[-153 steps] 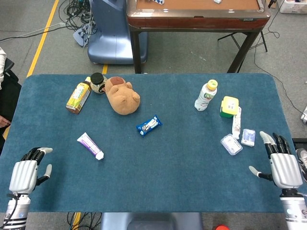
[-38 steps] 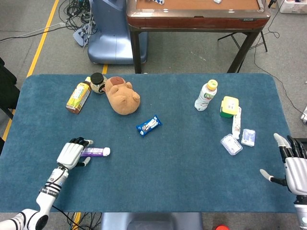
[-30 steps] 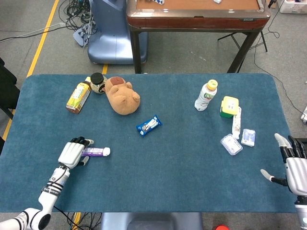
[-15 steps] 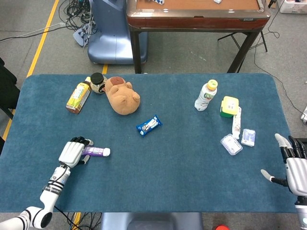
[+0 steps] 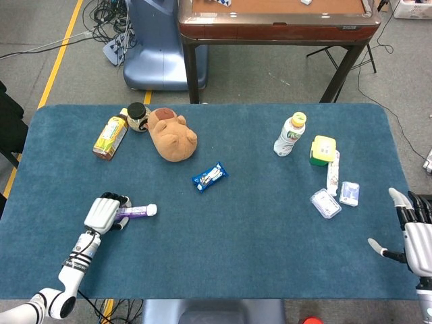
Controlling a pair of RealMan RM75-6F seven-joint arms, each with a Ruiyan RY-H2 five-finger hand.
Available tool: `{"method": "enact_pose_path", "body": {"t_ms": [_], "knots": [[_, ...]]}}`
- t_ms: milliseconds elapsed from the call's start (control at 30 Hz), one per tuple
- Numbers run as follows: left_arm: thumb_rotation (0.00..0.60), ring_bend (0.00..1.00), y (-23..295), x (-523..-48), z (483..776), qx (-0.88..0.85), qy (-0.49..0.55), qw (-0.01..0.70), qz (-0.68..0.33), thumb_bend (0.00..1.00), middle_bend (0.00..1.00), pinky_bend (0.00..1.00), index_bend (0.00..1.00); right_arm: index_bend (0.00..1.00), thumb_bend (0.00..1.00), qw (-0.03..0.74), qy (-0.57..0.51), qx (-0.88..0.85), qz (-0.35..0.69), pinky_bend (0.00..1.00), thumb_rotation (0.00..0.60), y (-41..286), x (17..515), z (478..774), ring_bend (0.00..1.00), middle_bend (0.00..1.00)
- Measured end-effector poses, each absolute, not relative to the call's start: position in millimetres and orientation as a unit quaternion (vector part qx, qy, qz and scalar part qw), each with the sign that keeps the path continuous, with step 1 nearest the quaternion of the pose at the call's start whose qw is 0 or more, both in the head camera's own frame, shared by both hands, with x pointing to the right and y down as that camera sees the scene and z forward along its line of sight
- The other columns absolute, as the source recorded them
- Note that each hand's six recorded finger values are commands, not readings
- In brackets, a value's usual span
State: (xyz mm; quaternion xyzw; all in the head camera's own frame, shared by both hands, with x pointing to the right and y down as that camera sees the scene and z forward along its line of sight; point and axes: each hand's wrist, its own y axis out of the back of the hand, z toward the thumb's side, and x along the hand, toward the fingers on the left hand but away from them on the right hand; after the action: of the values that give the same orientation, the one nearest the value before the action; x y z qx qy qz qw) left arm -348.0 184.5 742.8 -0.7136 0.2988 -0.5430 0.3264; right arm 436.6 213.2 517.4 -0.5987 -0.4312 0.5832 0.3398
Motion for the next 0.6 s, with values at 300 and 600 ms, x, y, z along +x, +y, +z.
{"method": "enact_pose_path", "body": {"t_ms": [300, 600], "knots": [[0.6, 0.42, 173.7, -347.7, 730.6, -0.739, 0.325, 0.31, -0.503, 0.44, 0.63, 0.31, 0.55, 0.01, 0.11, 0.357, -0.422, -0.612, 0.566, 0.0, 0.6, 202.5, 422.0, 511.1, 0.01, 0.13], [0.6, 0.43, 161.2, -320.3, 695.0, -0.774, 0.336, 0.307, -0.44, 0.45, 0.64, 0.32, 0.56, 0.01, 0.11, 0.379, -0.379, -0.677, 0.504, 0.0, 0.6, 178.6, 370.2, 508.6, 0.02, 0.13]]}}
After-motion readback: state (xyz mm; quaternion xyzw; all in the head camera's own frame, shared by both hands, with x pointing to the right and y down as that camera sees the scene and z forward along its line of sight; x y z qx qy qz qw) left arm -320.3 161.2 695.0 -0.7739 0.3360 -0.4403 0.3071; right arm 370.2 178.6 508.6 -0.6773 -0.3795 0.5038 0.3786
